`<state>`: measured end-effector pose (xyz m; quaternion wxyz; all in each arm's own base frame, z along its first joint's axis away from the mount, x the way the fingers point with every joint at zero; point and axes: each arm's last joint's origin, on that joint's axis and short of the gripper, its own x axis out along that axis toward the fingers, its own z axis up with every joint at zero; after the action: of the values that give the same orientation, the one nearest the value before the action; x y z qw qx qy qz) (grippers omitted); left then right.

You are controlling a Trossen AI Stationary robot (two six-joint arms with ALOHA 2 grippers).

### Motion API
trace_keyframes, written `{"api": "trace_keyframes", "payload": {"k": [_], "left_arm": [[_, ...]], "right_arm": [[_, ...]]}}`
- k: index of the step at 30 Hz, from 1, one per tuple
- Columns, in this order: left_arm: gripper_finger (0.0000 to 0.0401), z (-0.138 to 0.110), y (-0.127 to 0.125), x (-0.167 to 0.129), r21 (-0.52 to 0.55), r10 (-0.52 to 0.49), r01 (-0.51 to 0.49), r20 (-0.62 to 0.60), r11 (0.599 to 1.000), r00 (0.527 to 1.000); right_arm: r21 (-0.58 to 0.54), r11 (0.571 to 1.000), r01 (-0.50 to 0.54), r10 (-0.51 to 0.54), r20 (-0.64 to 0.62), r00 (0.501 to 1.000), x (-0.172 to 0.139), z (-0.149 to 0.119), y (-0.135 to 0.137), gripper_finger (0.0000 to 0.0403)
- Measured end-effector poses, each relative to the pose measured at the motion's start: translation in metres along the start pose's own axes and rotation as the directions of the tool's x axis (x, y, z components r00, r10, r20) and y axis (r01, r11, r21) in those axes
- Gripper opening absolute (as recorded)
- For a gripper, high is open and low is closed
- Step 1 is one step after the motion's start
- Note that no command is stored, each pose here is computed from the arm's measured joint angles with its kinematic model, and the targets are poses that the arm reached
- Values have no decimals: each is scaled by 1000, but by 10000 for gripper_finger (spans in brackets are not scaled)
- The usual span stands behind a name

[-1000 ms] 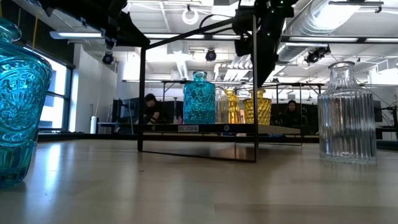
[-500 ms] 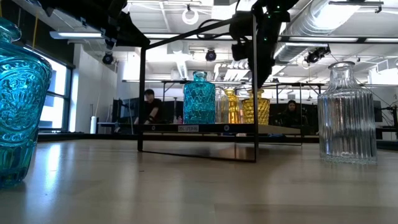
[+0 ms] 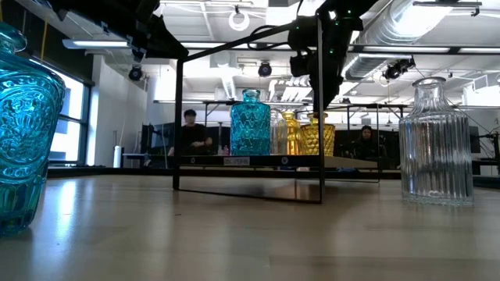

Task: Sort vases onto shelf
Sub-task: Put the top yellow vase on the shelf and align with the other yellow vase, then put the middle right transparent vase on the shelf

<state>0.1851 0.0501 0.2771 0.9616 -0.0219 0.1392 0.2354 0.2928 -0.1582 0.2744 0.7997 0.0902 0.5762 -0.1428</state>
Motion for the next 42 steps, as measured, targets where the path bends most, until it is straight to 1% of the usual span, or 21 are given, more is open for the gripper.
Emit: {"api": "trace_keyframes", "payload": {"k": [6,9,16,21,26,31,33,37,42], "left_arm": [[71,0,0,0,0,0,0,0,1000,1000],[71,0,0,0,0,0,0,0,1000,1000],[71,0,0,0,0,0,0,0,1000,1000],[71,0,0,0,0,0,0,0,1000,1000],[71,0,0,0,-3,0,0,0,1000,1000],[71,0,0,0,-3,0,0,0,1000,1000],[71,0,0,0,-5,0,0,0,1000,1000],[71,0,0,0,-10,-1,1,-2,1000,1000],[71,-3,0,0,-5,-1,1,-30,1000,1000]], "right_arm": [[-1,1000,-1,1,7,1000,0,1,0,0],[-7,1000,17,-16,6,1000,0,1,2,0],[-45,995,84,-85,-3,996,-2,1,14,0],[-47,995,85,-85,7,996,-5,2,21,0],[-44,996,83,-83,22,996,-11,1,29,0],[-49,991,122,-119,64,991,-27,-2,35,0],[-33,992,125,-122,78,990,-35,-6,38,0],[18,994,105,-106,37,994,-54,-22,46,0],[72,996,58,-55,-35,998,-71,-44,73,0]]}}
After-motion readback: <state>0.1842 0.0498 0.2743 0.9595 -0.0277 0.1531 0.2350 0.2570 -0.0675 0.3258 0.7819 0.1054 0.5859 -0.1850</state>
